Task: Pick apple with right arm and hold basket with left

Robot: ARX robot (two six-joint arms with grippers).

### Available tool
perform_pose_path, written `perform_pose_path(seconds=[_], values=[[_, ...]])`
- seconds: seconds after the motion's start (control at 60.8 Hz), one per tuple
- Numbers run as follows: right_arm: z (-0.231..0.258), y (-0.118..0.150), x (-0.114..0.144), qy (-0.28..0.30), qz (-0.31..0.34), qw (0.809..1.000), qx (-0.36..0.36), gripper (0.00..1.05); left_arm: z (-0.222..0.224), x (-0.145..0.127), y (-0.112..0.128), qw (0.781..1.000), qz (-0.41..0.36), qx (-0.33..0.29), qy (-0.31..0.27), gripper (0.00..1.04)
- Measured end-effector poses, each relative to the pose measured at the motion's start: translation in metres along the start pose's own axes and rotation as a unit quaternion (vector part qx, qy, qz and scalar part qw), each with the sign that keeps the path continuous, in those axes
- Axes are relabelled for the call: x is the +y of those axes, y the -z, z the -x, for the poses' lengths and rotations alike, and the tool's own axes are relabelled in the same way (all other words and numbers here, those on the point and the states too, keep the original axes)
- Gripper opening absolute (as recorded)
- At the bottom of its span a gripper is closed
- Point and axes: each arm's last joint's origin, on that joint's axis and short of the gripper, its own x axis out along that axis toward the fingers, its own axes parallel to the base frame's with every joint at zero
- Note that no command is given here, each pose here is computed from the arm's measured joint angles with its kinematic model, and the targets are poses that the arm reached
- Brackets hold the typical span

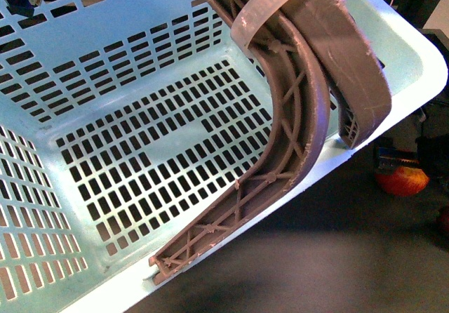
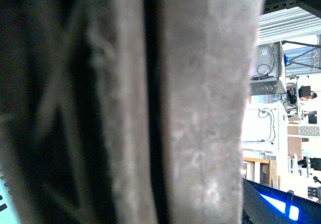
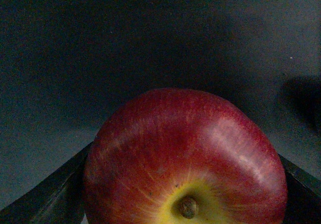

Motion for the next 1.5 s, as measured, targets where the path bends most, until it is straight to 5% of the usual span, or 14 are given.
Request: perform_pose_path(seconds=[0.427, 0.74, 1.035, 1.496], values=[[0.042, 0.004, -0.01, -0.029, 0.0, 0.999, -0.039, 0.81, 0.0, 0.0, 0.0, 1.0, 0.0, 0.0, 0.0, 0.3], [0.185, -0.045, -0.007, -0.087, 0.024, 0.975, -0.202, 0.81, 0.0, 0.0, 0.0, 1.0, 0.0, 0.0, 0.0, 0.3], [0.314, -0.068, 0.051, -0.198, 0.055, 0.912, -0.355, 0.81, 0.0, 0.0, 0.0, 1.0, 0.0, 0.0, 0.0, 0.3], [0.329, -0.022, 0.137, -0.319, 0.121, 0.89, -0.303, 0.81, 0.0, 0.0, 0.0, 1.0, 0.0, 0.0, 0.0, 0.3]])
